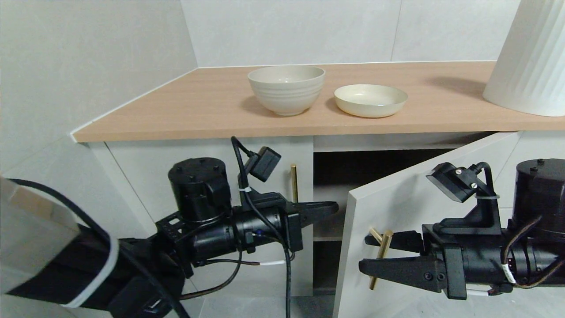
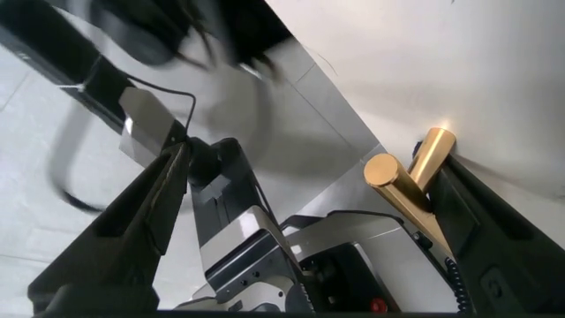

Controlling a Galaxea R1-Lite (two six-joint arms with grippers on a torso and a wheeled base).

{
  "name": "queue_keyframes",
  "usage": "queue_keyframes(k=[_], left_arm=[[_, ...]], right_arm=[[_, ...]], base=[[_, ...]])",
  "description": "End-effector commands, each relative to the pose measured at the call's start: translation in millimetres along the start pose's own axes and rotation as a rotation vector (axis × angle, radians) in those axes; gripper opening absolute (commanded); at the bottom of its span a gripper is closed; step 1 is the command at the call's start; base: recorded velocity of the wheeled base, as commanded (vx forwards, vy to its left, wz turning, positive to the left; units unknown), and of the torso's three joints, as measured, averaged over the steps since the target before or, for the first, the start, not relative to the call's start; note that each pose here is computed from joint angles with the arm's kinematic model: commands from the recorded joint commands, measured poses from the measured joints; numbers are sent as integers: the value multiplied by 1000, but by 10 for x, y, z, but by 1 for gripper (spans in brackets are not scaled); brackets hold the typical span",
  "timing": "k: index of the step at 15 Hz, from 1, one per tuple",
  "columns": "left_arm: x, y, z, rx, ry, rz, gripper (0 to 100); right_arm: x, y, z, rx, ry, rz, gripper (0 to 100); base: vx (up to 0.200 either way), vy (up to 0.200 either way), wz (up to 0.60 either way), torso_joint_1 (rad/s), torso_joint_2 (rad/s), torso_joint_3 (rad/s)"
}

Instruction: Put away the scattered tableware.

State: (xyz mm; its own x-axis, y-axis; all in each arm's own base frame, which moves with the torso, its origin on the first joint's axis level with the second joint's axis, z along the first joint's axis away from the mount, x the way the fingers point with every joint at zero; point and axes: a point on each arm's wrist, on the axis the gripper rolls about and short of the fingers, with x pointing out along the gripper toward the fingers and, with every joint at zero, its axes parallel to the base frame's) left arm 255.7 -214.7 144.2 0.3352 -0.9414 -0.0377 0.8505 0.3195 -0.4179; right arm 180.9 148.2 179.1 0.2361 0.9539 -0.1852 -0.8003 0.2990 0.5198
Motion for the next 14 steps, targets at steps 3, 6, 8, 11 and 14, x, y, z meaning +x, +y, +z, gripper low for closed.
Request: queue_keyframes(k=[3,6,8,11,14], left_arm=[[340,188,-523,-40,27,29,0],[355,168,-525,-36,19,38,0],[362,158,-539,-37,23,35,0],[365,156,-545,-37,25,34,0],[375,124,-538,-34,23,25,0]], right_arm=[[0,-6,-17,3,4,-4,100],[-26,-5,-55,4,8,-12,100],[-67,11,-89,5,8,-17,100],[-148,-95,-117,-51,1,-69,100],[-194,-138,-186,-51,-8,-168,100]], base=[[0,0,0,0,0,0],[0,0,0,0,0,0],[0,0,0,0,0,0],[0,0,0,0,0,0],[0,0,0,0,0,0]])
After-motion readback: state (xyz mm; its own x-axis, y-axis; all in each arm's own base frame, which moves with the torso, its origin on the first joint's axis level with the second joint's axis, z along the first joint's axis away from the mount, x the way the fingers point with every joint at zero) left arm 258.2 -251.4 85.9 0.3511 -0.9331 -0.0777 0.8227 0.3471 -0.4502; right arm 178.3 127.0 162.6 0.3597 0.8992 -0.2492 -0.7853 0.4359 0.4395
